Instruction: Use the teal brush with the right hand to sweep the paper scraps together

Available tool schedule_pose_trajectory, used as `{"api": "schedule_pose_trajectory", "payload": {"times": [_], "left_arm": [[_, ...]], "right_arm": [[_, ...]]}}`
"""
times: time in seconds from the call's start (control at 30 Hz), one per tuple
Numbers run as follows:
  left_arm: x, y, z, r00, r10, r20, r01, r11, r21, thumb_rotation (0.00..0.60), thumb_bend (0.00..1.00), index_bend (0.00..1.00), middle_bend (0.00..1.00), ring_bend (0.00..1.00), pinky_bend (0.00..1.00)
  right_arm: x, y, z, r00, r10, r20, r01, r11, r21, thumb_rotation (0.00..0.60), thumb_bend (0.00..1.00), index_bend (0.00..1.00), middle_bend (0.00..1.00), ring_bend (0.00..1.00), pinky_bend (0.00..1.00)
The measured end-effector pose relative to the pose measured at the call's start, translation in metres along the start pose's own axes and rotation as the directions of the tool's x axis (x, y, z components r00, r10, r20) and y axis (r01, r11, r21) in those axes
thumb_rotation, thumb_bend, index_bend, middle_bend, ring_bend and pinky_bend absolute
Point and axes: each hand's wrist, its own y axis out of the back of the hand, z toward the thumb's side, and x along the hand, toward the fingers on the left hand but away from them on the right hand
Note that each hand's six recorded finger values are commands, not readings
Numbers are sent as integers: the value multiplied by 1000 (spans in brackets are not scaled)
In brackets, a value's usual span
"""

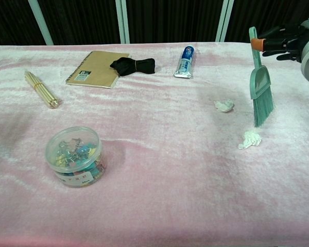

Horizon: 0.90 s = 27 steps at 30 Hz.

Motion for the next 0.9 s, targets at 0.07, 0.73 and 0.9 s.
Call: {"api": "schedule_pose_trajectory", "payload": {"times": [0.07,0.73,0.9], "left_arm": [[0,0,0,1000,2,-1,-2,1000,-1,600,277,76,46,55,152],[-1,1,-1,1000,0,-2,0,1000,-8,600,277,76,46,56,156],[-1,1,-1,1000,-2,-2,2,1000,-8,600,278,76,46,56,161]], "right_arm": [[2,3,3,1000,7,-14,-7,1000,4,600,422,736,609,351,165],[79,-13,-42,971,122,-203,-41,930,365,600,424,745,624,365,164],[95,-34,-53,958,149,-246,-32,906,422,600,423,748,627,374,164]]}}
